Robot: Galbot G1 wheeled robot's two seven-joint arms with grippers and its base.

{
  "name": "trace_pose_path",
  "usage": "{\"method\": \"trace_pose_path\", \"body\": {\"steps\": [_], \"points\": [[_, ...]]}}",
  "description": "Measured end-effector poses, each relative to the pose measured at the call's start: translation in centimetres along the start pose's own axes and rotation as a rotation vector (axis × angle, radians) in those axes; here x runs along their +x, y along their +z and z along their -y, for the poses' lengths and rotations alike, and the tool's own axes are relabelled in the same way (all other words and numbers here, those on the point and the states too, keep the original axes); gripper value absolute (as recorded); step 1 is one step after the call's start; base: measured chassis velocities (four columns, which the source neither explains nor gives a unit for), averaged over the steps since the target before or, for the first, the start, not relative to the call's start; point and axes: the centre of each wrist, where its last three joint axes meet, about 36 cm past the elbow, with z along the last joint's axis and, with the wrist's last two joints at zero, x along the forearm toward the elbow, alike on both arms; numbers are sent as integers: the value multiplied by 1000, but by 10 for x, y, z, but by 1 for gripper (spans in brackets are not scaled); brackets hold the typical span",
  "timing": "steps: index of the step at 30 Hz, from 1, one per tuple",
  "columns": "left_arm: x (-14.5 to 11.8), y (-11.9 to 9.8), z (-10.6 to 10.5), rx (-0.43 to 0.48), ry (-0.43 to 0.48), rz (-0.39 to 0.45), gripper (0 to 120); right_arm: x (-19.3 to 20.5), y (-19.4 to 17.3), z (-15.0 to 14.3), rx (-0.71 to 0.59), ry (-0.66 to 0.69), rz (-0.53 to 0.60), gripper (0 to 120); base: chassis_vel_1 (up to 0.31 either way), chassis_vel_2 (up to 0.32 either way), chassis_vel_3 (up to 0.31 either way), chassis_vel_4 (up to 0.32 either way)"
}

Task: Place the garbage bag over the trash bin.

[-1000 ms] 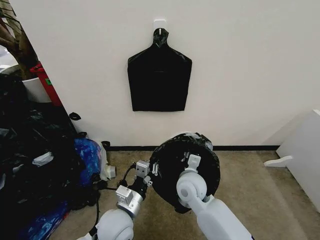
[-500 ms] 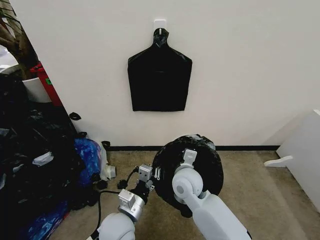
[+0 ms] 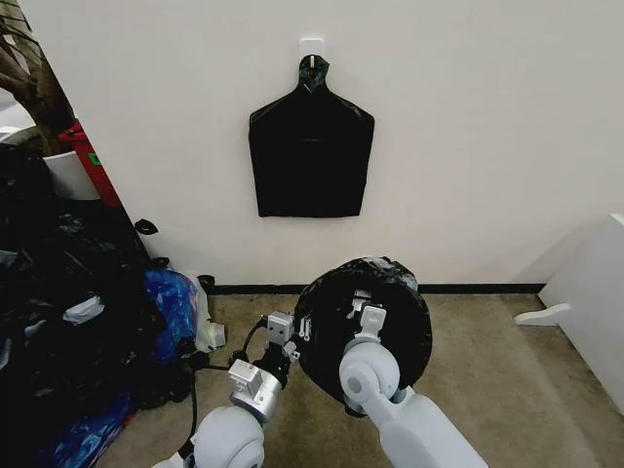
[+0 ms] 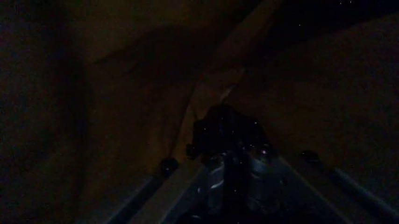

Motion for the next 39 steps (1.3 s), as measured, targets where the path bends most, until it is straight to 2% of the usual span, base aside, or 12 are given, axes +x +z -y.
{"method": "trace_pose_path", "body": {"steps": [9,16,21,23,32,36,39], "points": [[9,-4,2,-3,4,1,0,-8,5,4,2,23,-3,0,0,0,0,0],[6,0,-4,-14,-18,-9,0,31,-2,-2,3,-52,27,0,0,0,0,0],[-1,4,-10,12,-66,-33,0,67,-2,-7,9,-131,25,0,0,0,0,0],[-1,4,-11,14,-70,-35,0,70,-1,-8,10,-136,24,0,0,0,0,0],[-16,1,-30,129,-166,-100,0,129,5,8,23,-327,69,0,0,0,0,0],[-23,-7,-43,192,-207,-119,0,173,-16,35,9,-401,119,0,0,0,0,0],[-22,-12,-51,232,-235,-132,0,185,-34,50,-5,-451,158,0,0,0,0,0]]}}
